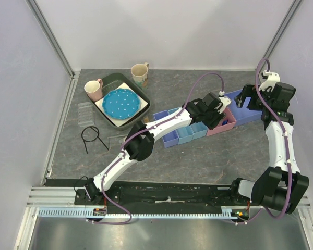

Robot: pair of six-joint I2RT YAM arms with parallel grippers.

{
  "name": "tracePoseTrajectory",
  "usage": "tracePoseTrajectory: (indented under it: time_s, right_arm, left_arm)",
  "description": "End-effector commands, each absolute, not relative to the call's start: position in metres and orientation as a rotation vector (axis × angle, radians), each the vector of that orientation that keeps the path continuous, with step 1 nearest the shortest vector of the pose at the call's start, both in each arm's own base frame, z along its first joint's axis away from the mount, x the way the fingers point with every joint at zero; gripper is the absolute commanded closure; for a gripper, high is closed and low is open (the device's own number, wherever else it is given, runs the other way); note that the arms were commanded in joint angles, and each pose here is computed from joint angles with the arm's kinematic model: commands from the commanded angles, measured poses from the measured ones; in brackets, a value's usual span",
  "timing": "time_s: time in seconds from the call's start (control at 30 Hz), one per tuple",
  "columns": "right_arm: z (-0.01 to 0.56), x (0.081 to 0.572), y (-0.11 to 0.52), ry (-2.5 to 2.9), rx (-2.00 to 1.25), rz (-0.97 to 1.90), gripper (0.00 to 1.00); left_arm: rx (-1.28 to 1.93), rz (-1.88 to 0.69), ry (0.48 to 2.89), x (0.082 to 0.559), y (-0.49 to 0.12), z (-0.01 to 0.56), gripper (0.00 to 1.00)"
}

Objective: Organize the chemistry lab equipment

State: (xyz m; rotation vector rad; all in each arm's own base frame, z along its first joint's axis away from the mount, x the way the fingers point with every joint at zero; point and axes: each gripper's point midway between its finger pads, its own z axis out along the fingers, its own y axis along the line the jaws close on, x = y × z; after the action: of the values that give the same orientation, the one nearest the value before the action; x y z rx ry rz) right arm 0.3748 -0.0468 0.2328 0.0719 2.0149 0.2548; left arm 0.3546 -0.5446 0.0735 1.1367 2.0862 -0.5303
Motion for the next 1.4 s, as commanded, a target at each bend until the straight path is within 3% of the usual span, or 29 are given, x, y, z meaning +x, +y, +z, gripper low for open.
tracePoseTrajectory:
  time_s: [0.0,0.37,0.43,0.6,0.63,0.7,0.73,0.77,0.93,1.13,1.37]
  right_arm:
    - [0.235,0.378,-0.046,1.994,0.069,0.267,0.02]
    - [0.235,0.373,-0.027,1.981,-0.073,0.352,0.02]
    - [0.235,0.371,-0.020,1.972,-0.114,0.386,0.02]
    - [0.234,0.363,-0.002,1.950,-0.238,0.480,0.02]
    - [0.233,0.362,0.001,1.950,-0.254,0.499,0.02]
    - [0.233,0.359,0.009,1.936,-0.301,0.548,0.02]
    - [0.234,0.353,0.022,1.911,-0.351,0.634,0.02]
    - [0.231,0.349,0.028,1.904,-0.375,0.684,0.02]
    - [0.226,0.330,0.060,1.840,-0.496,0.919,0.02]
    - [0.230,0.306,0.133,1.833,-0.855,0.835,0.02]
    - [0.220,0.270,0.228,1.887,-1.268,0.769,0.02]
  left_arm:
    - [1.160,-0.520,2.033,0.355,-0.552,0.085,0.33]
    - [1.001,-0.611,1.928,0.355,-0.546,0.176,0.26]
    - [0.952,-0.651,1.859,0.351,-0.543,0.217,0.26]
    - [0.879,-0.660,1.832,0.342,-0.518,0.255,0.26]
    - [0.844,-0.670,1.793,0.336,-0.506,0.285,0.26]
    - [0.819,-0.650,1.812,0.330,-0.488,0.277,0.26]
    - [0.757,-0.660,1.751,0.323,-0.467,0.317,0.26]
    - [0.748,-0.638,1.780,0.320,-0.453,0.293,0.24]
    - [0.595,-0.636,1.742,0.290,-0.360,0.314,0.13]
    - [0.342,-0.620,1.769,0.258,-0.216,0.302,0.01]
    - [0.271,-0.375,1.748,0.221,-0.125,0.278,0.00]
